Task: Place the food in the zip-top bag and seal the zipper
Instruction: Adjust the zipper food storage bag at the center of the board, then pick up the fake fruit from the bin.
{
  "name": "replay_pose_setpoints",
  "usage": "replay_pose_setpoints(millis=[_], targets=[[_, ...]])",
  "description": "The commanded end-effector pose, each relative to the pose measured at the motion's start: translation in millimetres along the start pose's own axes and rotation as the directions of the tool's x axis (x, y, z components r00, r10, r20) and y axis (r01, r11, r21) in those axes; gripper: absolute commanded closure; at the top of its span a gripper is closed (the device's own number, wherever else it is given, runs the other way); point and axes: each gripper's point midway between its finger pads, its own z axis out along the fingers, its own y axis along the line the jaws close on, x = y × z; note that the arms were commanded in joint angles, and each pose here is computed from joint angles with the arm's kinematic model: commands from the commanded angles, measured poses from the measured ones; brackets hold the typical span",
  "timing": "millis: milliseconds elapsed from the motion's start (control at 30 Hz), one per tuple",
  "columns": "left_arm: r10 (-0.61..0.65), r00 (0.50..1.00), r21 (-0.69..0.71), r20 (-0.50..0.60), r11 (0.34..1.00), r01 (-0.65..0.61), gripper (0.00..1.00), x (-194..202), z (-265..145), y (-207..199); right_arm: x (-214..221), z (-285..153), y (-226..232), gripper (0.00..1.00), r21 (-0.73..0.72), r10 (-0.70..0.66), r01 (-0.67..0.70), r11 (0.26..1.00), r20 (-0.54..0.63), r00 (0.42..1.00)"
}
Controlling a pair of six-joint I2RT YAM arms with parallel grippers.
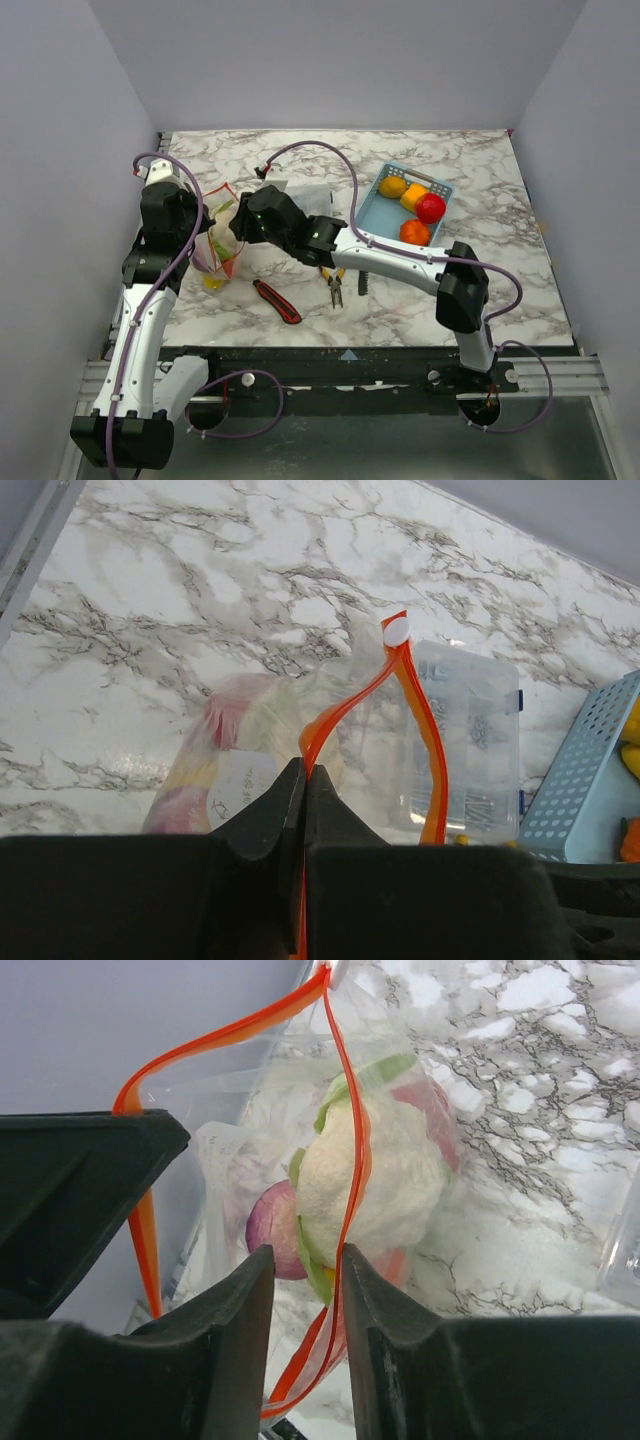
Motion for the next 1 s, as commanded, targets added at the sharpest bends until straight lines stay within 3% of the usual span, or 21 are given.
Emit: replay_pose_setpoints(millis=[0, 300, 467, 567, 800, 967], targets=[[-0.009, 0.999, 0.036, 0.040, 0.999, 0.008, 1.00, -10, 0, -6, -20, -23, 7, 0.62, -0.011, -0.012, 0.013, 1.000, 0.026, 1.000], [-0.021, 1.000, 0.070, 0.010, 0.997, 0.020, 1.00, -5, 4, -12, -47, -86, -21, 0.43, 0.056, -0.066, 0.062, 0.997, 0.079, 0.995], [-0.034, 0.999, 0.096, -0.011, 0.995, 0.035, 1.00, -2, 5, -17, -67, -128, -78, 0.33, 0.247, -0.134, 0.084, 0.965, 0.194, 0.972], [-0.038, 0.999, 0.128, -0.035, 0.991, 0.042, 1.00, 3, 7, -23, -77, -148, -132, 0.29, 0.406, -0.167, 0.057, 0.912, 0.239, 0.957], [-0.044, 0.996, 0.157, -0.074, 0.986, 0.055, 1.00, 9, 12, -29, -84, -188, -250, 0.27, 0.660, -0.162, -0.028, 0.751, 0.225, 0.961], [-0.047, 0.994, 0.177, -0.096, 0.982, 0.064, 1.00, 14, 15, -32, -94, -204, -317, 0.14, 0.794, -0.196, -0.027, 0.607, 0.182, 0.964]])
